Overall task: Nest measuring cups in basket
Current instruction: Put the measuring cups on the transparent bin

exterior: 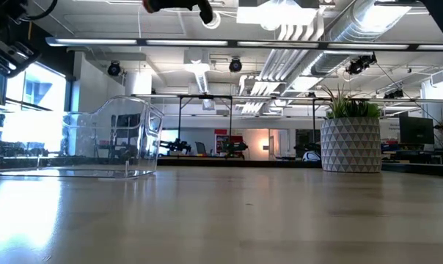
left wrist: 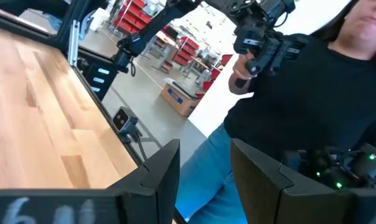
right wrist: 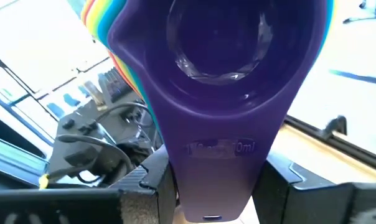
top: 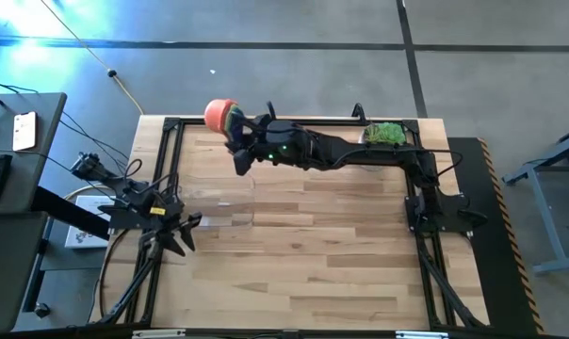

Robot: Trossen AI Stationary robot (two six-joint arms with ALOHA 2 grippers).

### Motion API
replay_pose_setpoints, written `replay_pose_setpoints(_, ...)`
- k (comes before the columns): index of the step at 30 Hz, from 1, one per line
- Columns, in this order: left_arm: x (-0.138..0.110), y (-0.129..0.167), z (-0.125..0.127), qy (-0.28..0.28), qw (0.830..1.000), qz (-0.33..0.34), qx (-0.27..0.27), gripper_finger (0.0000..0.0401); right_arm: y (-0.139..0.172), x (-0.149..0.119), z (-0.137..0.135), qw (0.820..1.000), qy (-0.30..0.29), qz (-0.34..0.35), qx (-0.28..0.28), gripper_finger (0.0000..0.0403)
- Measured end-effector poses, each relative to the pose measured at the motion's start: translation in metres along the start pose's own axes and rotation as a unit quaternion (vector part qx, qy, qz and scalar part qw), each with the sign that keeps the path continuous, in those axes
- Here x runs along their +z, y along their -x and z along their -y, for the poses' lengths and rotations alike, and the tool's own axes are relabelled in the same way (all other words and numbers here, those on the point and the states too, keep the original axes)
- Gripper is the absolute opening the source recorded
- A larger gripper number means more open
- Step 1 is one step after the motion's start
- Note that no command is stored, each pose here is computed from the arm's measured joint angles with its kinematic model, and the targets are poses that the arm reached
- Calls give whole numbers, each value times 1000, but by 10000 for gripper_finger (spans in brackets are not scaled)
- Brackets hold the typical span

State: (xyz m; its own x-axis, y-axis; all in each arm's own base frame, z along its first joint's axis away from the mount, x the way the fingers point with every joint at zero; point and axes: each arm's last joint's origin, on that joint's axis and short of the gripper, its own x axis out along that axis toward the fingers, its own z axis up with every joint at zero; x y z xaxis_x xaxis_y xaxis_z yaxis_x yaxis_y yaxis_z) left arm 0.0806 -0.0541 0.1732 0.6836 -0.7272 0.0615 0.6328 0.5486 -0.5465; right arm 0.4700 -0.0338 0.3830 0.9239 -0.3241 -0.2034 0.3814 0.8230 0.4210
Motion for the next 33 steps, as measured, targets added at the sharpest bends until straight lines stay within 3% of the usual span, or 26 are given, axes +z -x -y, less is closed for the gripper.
replay_pose_setpoints(8, 10, 2, 4, -24, 999, 21, 5, 131, -4, -3, -3, 1000, 5, 6, 16, 136)
replay_pose_setpoints(19, 13, 3, 3, -7, 999, 29, 14, 131, -42, -75, -8, 992, 24, -110, 60, 136)
replay_pose_setpoints(27, 14, 3, 4, 42, 999, 33, 8, 131, -57, -110, 5, 982, 28, -187, 33, 136)
replay_pose_setpoints(33, 21, 4, 9, 8, 998, 66, -21, 131, -66, -129, 10, 973, -11, -229, 39, 136)
